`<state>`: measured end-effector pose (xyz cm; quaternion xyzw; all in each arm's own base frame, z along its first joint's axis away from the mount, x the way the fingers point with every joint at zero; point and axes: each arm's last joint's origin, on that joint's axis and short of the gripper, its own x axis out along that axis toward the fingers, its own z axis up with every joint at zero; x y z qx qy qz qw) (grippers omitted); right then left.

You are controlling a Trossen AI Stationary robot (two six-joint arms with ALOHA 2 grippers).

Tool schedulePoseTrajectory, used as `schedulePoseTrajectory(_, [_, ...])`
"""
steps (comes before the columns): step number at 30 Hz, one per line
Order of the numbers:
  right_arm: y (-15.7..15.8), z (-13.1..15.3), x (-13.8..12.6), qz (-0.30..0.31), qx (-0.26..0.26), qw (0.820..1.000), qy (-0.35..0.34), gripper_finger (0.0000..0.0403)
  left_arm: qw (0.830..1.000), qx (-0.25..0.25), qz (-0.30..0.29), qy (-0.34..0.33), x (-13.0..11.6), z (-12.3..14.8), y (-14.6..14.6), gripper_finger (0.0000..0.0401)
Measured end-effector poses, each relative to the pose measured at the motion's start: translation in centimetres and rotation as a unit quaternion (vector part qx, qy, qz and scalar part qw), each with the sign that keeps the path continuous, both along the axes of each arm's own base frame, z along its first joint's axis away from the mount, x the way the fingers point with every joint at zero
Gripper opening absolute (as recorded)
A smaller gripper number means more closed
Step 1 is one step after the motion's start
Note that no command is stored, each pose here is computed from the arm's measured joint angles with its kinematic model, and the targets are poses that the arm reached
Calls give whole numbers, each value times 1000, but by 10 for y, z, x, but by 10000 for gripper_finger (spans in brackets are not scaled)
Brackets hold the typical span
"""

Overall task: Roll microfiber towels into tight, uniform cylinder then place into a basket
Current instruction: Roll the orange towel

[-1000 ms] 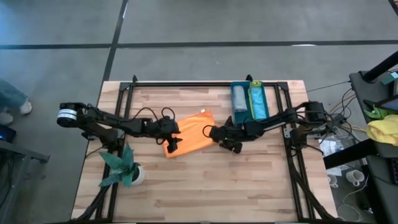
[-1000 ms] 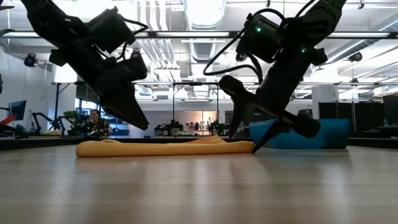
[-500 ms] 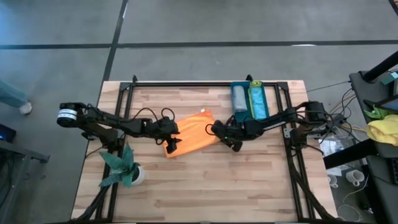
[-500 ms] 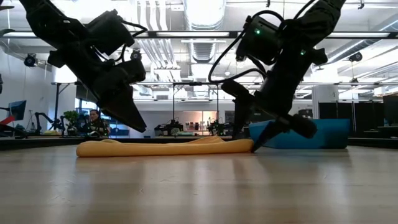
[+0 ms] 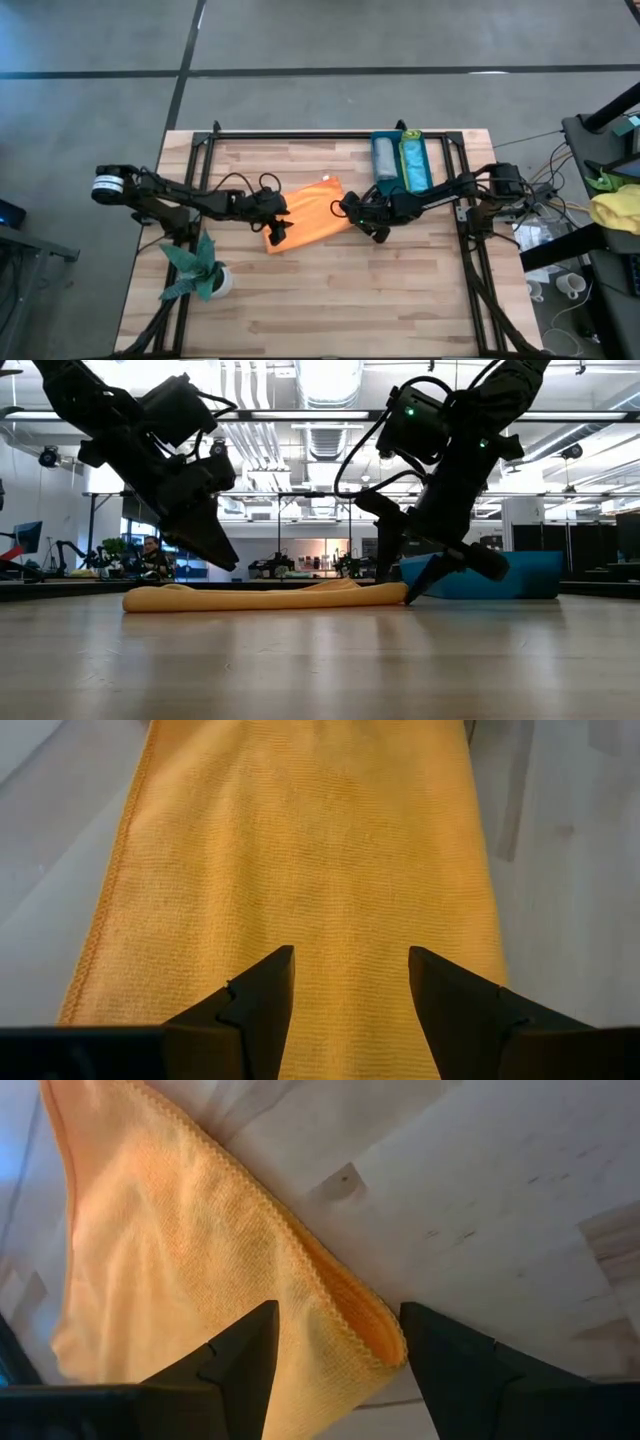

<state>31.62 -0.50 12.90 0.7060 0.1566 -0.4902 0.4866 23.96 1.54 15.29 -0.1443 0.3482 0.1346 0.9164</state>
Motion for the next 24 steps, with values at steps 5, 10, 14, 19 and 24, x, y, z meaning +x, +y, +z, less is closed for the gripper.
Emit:
schedulePoseTrajectory(5, [0, 0, -1, 15, -7, 1000, 10, 157, 1000, 1, 2, -1, 0, 1, 0, 183])
schedulePoseTrajectory(10, [0, 0, 1, 45, -26, 999, 7, 40, 1000, -1, 4, -6, 1, 1, 0, 183])
schedulePoseTrajectory(14, [0, 2, 2, 86, -54, 995, 17, 14, 1000, -6, 13, -7, 1, 1, 0, 183])
schedulePoseTrajectory(19, [0, 14, 5, 198, -112, 972, 62, 10, 1000, 0, 30, -2, 2, -1, 6, 183])
schedulePoseTrajectory(24, [-1, 34, 11, 354, -189, 902, 159, 9, 1000, 9, 19, 13, 13, -18, 12, 183])
